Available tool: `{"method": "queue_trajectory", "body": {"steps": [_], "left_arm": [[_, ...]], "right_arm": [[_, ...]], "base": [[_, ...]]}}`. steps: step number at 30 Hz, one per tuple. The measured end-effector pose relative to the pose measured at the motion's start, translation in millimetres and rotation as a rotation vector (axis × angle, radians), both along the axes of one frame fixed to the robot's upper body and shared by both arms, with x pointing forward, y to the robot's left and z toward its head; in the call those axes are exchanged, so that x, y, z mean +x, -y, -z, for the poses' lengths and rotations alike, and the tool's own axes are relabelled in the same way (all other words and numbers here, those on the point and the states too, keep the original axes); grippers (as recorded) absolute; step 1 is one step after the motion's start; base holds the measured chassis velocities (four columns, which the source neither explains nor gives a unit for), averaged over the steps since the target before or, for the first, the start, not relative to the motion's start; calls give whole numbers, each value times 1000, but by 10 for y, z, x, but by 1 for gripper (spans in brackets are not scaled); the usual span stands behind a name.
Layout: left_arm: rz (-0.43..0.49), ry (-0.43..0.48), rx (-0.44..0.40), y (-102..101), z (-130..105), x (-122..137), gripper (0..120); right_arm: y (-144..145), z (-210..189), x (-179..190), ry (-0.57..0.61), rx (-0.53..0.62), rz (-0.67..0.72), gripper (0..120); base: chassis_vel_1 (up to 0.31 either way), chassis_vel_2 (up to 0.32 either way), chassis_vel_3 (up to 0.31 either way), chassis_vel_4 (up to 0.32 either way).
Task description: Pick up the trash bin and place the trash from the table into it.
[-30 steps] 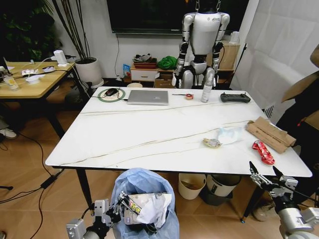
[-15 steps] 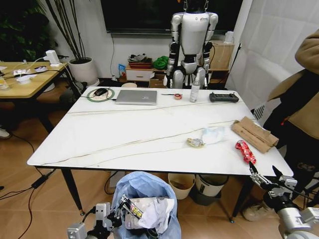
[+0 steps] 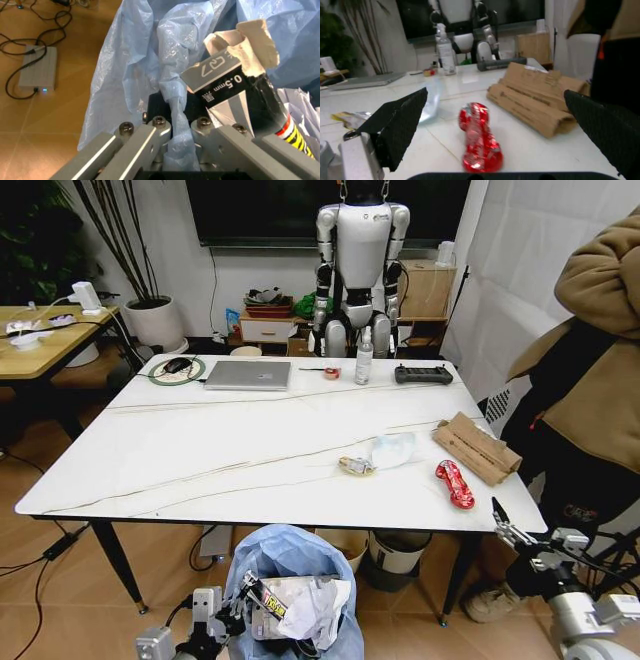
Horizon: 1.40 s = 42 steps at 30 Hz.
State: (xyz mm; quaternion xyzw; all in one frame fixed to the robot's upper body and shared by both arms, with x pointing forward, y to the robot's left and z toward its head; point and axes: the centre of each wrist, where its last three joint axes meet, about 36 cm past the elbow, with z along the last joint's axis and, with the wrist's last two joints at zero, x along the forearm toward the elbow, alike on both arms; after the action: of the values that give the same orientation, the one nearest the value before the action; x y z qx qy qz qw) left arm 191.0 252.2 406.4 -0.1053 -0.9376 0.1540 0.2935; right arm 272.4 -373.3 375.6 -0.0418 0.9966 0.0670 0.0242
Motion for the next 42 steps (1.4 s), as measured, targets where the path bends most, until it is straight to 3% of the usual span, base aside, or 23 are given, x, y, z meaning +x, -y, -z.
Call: {"method": "queue_trajectory", "body": {"steps": [6,11,16,23,26,31,42], "left_arm": [[-16,3,9,-36,-14,-8,0],[-33,11,15,-53,-46,-22,0],[-40,18,27,-66,-73,-40,0],[-44,27,33,-79,-112,-43,0],[-45,28,33,-80,-118,-44,0],[-49,29,32,-79,-135,-53,0],[-55,29,34,-93,-128,-49,0]], "right_arm": [[-165,-279,218,-7,23,-92,100],[-193,-571,562,-30,-31,-125,100],[102,-589,937,-62,-95,-91,100],[360,-643,1148,-156,-72,-25,100],[431,-638,1184,-163,-67,-16,100],[876,-478,1307,-217,-51,7,100],[1347,-184,1448,-237,5,20,100]], "base": [[0,0,0,0],[0,0,0,0],[0,0,0,0],[0,0,0,0],[0,0,0,0],[0,0,0,0],[0,0,0,0]]}}
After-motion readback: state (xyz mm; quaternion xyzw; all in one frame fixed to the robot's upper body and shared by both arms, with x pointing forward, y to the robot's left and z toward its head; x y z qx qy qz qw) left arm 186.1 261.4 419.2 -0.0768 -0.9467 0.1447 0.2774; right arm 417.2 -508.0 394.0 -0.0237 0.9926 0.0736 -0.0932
